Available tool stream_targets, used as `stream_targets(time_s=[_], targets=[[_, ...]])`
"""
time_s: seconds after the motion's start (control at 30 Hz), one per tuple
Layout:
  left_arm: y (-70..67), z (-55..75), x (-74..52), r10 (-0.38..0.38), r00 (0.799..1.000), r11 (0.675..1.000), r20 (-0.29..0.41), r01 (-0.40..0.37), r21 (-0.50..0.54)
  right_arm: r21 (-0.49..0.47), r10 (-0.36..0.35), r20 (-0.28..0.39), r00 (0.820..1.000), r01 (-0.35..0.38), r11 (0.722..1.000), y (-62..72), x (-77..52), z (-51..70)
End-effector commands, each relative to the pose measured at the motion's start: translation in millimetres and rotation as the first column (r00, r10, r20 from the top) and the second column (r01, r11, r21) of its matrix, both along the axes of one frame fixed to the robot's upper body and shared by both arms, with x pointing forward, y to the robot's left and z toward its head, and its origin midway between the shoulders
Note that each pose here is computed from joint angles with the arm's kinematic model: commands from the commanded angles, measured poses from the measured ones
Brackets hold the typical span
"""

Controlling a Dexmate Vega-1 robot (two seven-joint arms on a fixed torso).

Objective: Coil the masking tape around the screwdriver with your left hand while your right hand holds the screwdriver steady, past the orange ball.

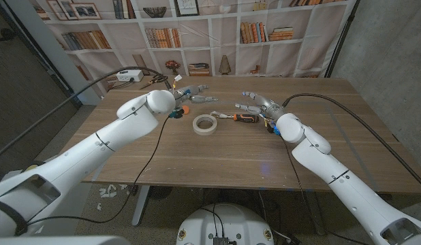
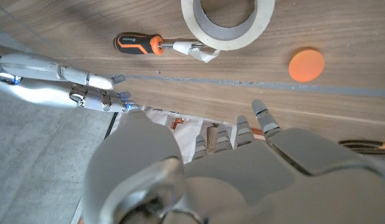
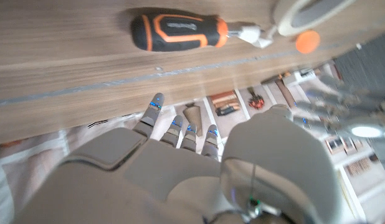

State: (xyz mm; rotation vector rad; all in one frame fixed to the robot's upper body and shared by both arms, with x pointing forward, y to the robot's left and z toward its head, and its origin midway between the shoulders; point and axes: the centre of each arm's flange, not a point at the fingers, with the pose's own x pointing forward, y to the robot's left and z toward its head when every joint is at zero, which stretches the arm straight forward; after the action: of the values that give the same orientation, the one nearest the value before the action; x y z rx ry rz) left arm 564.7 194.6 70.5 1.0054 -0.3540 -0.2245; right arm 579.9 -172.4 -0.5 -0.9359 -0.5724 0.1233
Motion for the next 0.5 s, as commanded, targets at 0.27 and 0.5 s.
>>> stream_targets(time_s=[0.27,0.5], targets=[[74.4,7.9,1.9,-0.457,0.871,0.784,0.18,0.49,-0.381,0.531,0.296,0.288,0.911,-0.41,0.742,-5.3,-22.1,18.7],[82.1,4.6,7.9,-0.54,0.801,0.678,0.259,0.596,-0.43,0.64,0.167,0.36,0.918,-0.374,0.672,-10.7,-28.2,16.8]])
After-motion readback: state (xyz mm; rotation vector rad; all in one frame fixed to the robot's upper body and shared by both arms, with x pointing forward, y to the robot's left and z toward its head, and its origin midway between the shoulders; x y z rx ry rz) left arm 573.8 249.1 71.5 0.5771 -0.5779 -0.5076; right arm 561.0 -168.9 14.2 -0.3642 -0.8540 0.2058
